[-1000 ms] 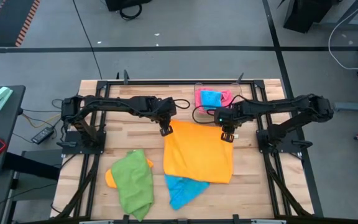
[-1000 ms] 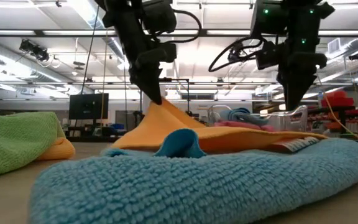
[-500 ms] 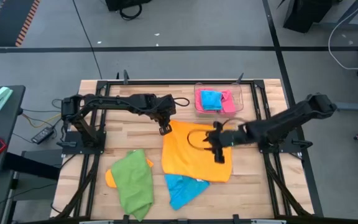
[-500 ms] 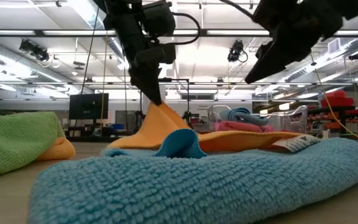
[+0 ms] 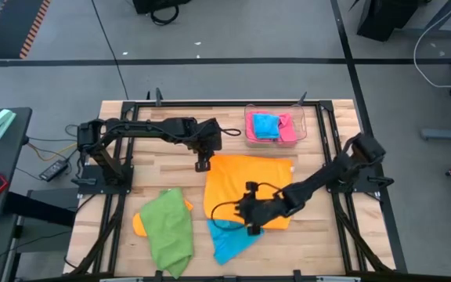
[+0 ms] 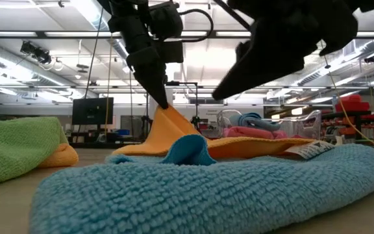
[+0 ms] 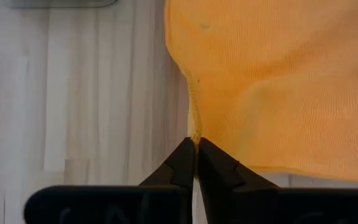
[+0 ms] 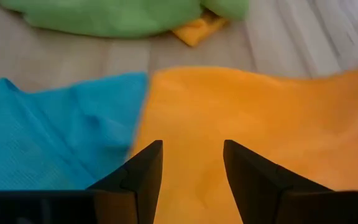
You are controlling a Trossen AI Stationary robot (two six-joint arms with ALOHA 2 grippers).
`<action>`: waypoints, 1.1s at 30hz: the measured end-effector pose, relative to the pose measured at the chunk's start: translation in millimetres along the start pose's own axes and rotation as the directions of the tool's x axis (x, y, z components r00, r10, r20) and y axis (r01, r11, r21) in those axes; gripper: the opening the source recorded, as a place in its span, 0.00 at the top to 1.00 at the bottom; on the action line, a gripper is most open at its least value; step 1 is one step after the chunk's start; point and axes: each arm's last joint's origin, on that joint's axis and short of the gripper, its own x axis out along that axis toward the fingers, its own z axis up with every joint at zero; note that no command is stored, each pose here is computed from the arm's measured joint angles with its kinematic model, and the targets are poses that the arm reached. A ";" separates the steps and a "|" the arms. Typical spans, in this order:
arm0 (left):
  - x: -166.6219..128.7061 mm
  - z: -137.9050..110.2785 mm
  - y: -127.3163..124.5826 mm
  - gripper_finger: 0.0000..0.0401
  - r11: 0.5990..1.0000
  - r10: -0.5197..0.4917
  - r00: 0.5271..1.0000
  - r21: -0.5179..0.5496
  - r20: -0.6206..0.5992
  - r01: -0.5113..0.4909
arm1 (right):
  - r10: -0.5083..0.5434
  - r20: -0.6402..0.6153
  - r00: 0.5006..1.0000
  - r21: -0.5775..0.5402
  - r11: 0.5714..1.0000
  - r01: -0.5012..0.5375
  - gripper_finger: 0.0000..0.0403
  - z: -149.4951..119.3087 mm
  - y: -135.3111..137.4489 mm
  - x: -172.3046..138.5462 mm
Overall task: Fold microfiber towels
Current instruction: Fold the right yellow towel
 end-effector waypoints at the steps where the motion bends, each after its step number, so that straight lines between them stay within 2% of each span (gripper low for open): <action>1: 0.0 0.4 0.1 0.93 1.000 0.001 1.000 0.004 0.004 -0.001 | -0.006 -0.007 1.000 -0.001 1.000 0.006 0.56 0.9 3.7 1.7; 5: -0.1 1.7 0.1 0.89 1.000 -0.007 1.000 -0.012 0.019 0.007 | -0.055 -0.053 0.997 0.028 0.998 0.057 0.56 3.2 10.3 -1.9; 7: 0.0 3.7 0.2 0.92 0.999 -0.014 0.999 -0.048 0.041 0.016 | -0.084 -0.104 0.991 0.039 0.995 0.088 0.56 0.7 11.8 -11.9; 10: -1.1 14.6 0.7 0.97 0.992 -0.041 0.986 -0.108 0.160 0.059 | -0.110 -0.122 0.986 0.047 0.992 0.117 0.56 -2.5 14.5 -32.4; 14: -6.2 35.1 -3.1 0.94 0.982 -0.073 0.928 -0.137 0.364 0.131 | -0.142 -0.133 0.981 0.049 0.988 0.149 0.56 -12.0 14.1 -62.7; 18: -11.7 49.3 -10.0 0.91 0.981 -0.072 0.868 -0.121 0.492 0.150 | -0.132 -0.156 0.979 0.099 0.984 0.148 0.56 -25.9 9.4 -88.9; 22: -11.8 61.8 -14.8 0.95 0.981 -0.054 0.803 -0.120 0.594 0.155 | -0.120 -0.141 0.983 0.156 0.978 0.141 0.56 -35.6 1.5 -107.9; 25: 5.2 65.1 -14.5 0.98 0.974 -0.047 0.792 -0.148 0.609 0.172 | -0.110 -0.089 0.990 0.188 0.974 0.125 0.56 -35.7 -1.4 -122.2; 27: 21.6 64.1 -14.1 0.97 0.967 -0.049 0.808 -0.175 0.587 0.185 | -0.114 -0.052 0.992 0.193 0.974 0.122 0.56 -34.2 -1.9 -130.5; 30: 42.6 65.8 -9.9 0.94 0.952 -0.047 0.830 -0.228 0.556 0.206 | -0.133 -0.014 0.991 0.189 0.973 0.133 0.56 -33.3 -3.1 -139.3; 33: 55.5 74.4 -7.5 0.91 0.940 -0.043 0.829 -0.258 0.558 0.223 | -0.132 -0.014 0.991 0.181 0.974 0.133 0.56 -34.1 -3.8 -142.5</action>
